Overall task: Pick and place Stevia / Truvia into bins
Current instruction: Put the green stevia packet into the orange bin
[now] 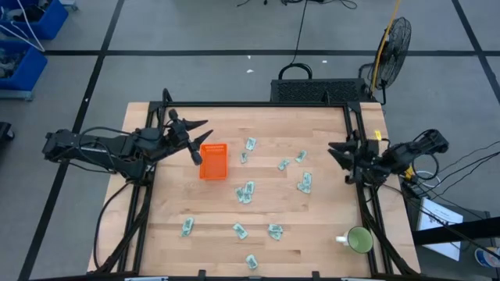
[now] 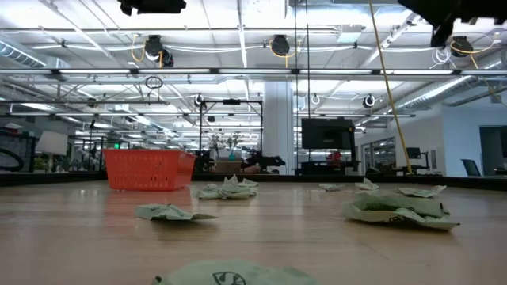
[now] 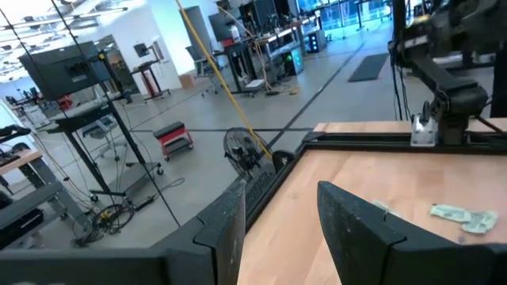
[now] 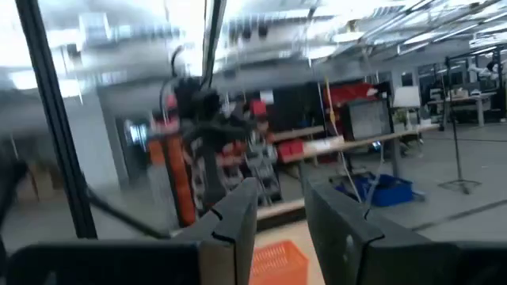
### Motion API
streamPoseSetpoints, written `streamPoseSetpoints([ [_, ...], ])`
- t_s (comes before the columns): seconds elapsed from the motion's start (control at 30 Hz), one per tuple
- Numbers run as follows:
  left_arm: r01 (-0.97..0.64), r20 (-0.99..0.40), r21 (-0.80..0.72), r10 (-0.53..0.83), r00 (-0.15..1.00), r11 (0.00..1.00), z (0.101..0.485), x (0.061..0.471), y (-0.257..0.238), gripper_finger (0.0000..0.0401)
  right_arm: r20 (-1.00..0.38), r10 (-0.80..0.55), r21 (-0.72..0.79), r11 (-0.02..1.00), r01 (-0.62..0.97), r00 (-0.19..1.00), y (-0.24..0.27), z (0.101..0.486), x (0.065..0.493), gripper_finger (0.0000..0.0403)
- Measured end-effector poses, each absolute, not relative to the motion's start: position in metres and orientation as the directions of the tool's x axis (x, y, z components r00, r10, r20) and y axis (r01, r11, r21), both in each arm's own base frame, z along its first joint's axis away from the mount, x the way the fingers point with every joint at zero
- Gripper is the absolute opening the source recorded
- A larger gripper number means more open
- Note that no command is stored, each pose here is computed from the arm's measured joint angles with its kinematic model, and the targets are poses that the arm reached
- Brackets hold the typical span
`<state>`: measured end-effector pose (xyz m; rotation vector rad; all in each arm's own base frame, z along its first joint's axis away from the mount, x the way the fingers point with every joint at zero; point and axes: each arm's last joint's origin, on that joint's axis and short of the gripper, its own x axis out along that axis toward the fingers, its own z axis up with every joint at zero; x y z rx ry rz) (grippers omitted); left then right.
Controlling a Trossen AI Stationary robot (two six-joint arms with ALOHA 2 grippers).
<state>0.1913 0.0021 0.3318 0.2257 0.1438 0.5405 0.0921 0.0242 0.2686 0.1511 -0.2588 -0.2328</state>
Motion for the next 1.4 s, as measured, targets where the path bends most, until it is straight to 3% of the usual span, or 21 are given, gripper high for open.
streamPoseSetpoints([
  [0.2, -0.596, -0.016, 0.122, 0.601, 0.799, 0.794, 0.336, 0.198, 0.012, 0.0166, 0.062, -0.301, 0.037, 0.953, 0.300, 0.952, 0.032, 0.313, 0.120, 0.0102],
  [0.33, -0.602, -0.008, 0.133, 0.608, 0.794, 0.787, 0.333, 0.207, 0.024, 0.0166, -0.046, -0.341, -0.063, 0.939, 0.338, 0.939, 0.035, 0.329, 0.139, 0.0102],
  [0.7, -0.462, -0.211, 0.051, 0.462, 0.861, 0.885, 0.294, 0.240, 0.074, 0.0166, -0.185, -0.353, -0.285, 0.912, 0.294, 0.917, 0.045, 0.286, 0.164, 0.0102],
  [0.8, -0.466, -0.309, 0.049, 0.457, 0.834, 0.883, 0.288, 0.250, 0.096, 0.0166, -0.162, -0.370, -0.313, 0.898, 0.308, 0.915, 0.044, 0.278, 0.169, 0.0102],
  [1.03, -0.484, -0.552, 0.081, 0.444, 0.706, 0.871, 0.257, 0.289, 0.141, 0.0166, 0.065, -0.498, -0.260, 0.828, 0.496, 0.865, 0.032, 0.283, 0.179, 0.0102],
  [1.27, -0.488, -0.699, 0.082, 0.399, 0.593, 0.869, 0.195, 0.318, 0.161, 0.0166, 0.003, -0.523, -0.392, 0.783, 0.483, 0.852, 0.025, 0.247, 0.177, 0.0102],
  [1.4, -0.484, -0.721, 0.046, 0.364, 0.590, 0.874, 0.175, 0.327, 0.164, 0.0166, -0.059, -0.523, -0.450, 0.774, 0.445, 0.850, 0.024, 0.216, 0.171, 0.0102],
])
